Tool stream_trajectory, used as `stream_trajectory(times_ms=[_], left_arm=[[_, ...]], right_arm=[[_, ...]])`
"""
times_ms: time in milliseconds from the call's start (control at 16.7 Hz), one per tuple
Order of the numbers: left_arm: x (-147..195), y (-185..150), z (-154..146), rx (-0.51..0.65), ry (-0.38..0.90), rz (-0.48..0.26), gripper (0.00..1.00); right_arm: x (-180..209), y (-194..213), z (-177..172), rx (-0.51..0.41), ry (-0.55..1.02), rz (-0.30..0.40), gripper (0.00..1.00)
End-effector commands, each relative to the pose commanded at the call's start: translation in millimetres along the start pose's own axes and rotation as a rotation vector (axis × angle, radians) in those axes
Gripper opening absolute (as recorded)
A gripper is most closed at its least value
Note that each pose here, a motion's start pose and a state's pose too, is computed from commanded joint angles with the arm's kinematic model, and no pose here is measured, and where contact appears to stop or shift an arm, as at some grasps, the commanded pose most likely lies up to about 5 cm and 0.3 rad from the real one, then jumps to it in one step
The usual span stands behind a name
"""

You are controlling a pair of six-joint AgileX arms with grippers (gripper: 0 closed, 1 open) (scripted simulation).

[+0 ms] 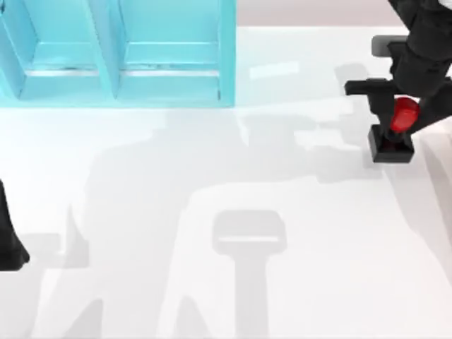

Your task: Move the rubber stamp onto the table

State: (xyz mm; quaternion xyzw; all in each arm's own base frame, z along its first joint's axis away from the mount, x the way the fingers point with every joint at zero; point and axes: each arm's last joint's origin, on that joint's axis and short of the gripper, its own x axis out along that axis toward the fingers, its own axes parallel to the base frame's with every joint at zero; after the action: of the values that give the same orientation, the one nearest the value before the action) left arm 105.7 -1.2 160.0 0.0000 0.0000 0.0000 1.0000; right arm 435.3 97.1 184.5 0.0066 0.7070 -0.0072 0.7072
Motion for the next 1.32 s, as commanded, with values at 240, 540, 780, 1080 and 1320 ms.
stream_trajectory(times_ms=[240,540,780,1080,1320], left_arm=[[0,0,0,0.0,0.0,0.0,1.0],[0,0,0,0.0,0.0,0.0,1.0],[0,0,0,0.0,0.0,0.0,1.0],[0,0,0,0.0,0.0,0.0,1.0],[0,0,0,0.0,0.0,0.0,1.0]], right_arm=[[21,1,0,-0.003,-0.007,0.002,0.0],[29,2,0,-0.004,-0.003,0.0,0.0],[29,2,0,-0.004,-0.003,0.0,0.3],[29,2,0,-0.004,-0.003,0.0,0.68],[29,2,0,-0.004,-0.003,0.0,0.98]])
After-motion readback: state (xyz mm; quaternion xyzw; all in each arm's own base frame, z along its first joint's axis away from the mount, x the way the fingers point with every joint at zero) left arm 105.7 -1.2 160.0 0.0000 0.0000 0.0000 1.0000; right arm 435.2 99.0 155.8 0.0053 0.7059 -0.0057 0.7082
